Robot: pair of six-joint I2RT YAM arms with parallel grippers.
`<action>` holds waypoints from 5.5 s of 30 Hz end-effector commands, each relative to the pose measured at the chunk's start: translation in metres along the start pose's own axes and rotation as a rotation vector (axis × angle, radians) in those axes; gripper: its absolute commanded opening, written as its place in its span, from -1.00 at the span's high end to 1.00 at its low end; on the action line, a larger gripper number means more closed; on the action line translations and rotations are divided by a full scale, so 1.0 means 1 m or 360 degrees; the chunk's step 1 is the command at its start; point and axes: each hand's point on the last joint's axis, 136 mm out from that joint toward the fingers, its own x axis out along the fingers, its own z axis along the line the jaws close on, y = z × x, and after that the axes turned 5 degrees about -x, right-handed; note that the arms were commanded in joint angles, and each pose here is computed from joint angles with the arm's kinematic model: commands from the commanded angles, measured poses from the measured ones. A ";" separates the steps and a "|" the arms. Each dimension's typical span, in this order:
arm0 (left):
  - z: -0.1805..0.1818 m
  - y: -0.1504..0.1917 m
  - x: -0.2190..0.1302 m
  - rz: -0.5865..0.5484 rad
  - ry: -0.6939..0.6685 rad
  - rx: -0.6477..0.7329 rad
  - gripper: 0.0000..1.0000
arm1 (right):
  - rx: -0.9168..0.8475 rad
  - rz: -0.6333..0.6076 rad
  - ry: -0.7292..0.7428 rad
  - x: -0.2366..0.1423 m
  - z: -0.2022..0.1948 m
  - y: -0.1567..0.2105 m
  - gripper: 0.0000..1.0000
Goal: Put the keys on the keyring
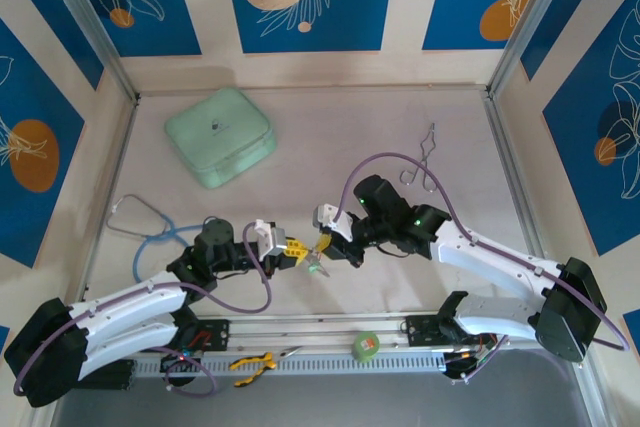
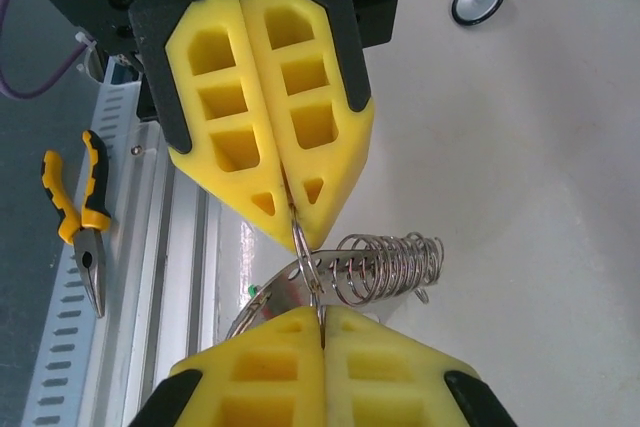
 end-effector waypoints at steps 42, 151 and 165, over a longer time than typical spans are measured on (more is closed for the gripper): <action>0.001 -0.030 -0.003 -0.0254 -0.0030 0.0128 1.00 | 0.0008 -0.0243 -0.0042 0.004 -0.005 -0.018 0.98; -0.002 -0.041 0.000 -0.0390 0.0042 0.0075 1.00 | -0.0187 -0.0295 0.0211 -0.024 -0.006 -0.017 0.46; -0.004 -0.044 0.005 -0.0401 0.0103 0.0028 1.00 | -0.0242 -0.0294 0.0203 -0.008 -0.010 -0.026 0.64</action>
